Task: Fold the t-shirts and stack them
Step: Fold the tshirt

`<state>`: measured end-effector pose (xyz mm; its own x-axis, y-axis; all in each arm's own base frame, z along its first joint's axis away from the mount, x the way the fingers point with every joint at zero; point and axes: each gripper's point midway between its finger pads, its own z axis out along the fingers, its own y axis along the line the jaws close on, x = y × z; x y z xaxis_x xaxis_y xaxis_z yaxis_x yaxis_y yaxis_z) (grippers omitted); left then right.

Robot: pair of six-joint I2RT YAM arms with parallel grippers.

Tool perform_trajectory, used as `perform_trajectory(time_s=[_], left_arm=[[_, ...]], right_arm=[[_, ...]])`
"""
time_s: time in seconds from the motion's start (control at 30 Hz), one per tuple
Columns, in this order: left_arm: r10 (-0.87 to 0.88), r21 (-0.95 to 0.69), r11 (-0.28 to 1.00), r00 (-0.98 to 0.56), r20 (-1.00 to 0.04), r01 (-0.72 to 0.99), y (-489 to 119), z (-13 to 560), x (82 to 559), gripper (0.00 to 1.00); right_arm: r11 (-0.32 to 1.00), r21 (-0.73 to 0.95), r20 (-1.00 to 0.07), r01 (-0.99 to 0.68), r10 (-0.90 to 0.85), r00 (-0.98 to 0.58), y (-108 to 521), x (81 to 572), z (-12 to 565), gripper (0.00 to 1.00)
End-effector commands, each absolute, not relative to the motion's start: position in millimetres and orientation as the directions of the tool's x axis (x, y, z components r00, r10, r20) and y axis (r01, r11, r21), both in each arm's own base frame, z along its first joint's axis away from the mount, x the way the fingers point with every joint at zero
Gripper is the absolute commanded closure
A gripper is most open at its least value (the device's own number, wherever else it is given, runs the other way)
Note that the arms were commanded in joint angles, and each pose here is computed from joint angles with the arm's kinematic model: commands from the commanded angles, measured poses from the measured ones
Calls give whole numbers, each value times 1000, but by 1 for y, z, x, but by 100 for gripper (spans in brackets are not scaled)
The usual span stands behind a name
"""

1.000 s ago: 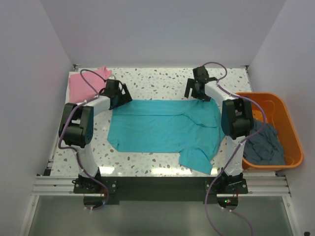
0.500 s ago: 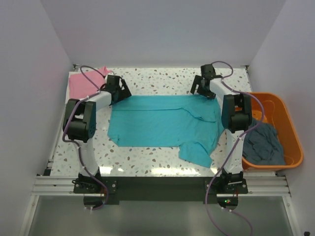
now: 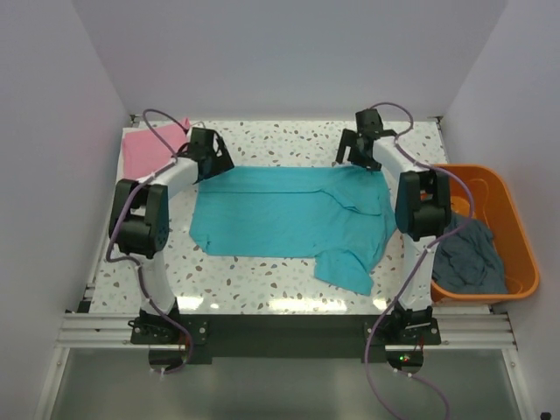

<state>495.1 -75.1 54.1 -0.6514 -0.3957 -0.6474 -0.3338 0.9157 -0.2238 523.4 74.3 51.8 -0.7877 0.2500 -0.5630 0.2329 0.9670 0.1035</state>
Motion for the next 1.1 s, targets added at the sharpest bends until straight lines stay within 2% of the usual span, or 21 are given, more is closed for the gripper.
perform_trajectory(time_s=[0.0,0.17,0.3,0.4,0.43,0.47,0.53,0.67,0.73,0.97,1.03,1.07], left_arm=[[-344,-238,938,-595,-726,-253,-95,126,476,0],[-290,-166,954,-619,-730,-250,-104,140,428,0],[-313,-212,949,-629,-712,-233,-109,147,381,0],[-328,-231,945,-647,-689,-233,-105,139,344,0],[-346,-240,938,-649,-678,-249,-103,134,334,0],[-344,-227,939,-672,-656,-259,-99,120,320,0],[-363,-224,931,-695,-621,-287,-94,103,297,1],[-354,-145,932,-739,-573,-333,-77,78,265,8],[-349,-118,931,-753,-558,-345,-72,70,257,9],[-333,-61,934,-794,-509,-352,-68,39,247,28],[-331,-51,933,-791,-514,-357,-67,36,251,31],[-328,-39,932,-794,-512,-360,-66,33,252,36]], right_arm=[[981,113,-725,158,190,-662,89,513,168,1],[989,79,-760,126,142,-634,108,463,201,1],[989,118,-771,93,150,-619,125,412,212,1],[981,162,-763,104,191,-618,129,366,206,1],[980,168,-734,102,194,-651,133,346,184,1],[974,205,-752,96,220,-622,131,333,194,2],[963,254,-724,92,253,-642,132,306,176,1],[959,247,-667,138,272,-694,120,270,136,1],[959,236,-646,159,277,-712,115,260,125,1],[960,162,-593,227,279,-756,91,227,92,1],[961,153,-584,232,277,-763,88,221,88,1],[961,152,-583,231,276,-764,87,219,88,1]])
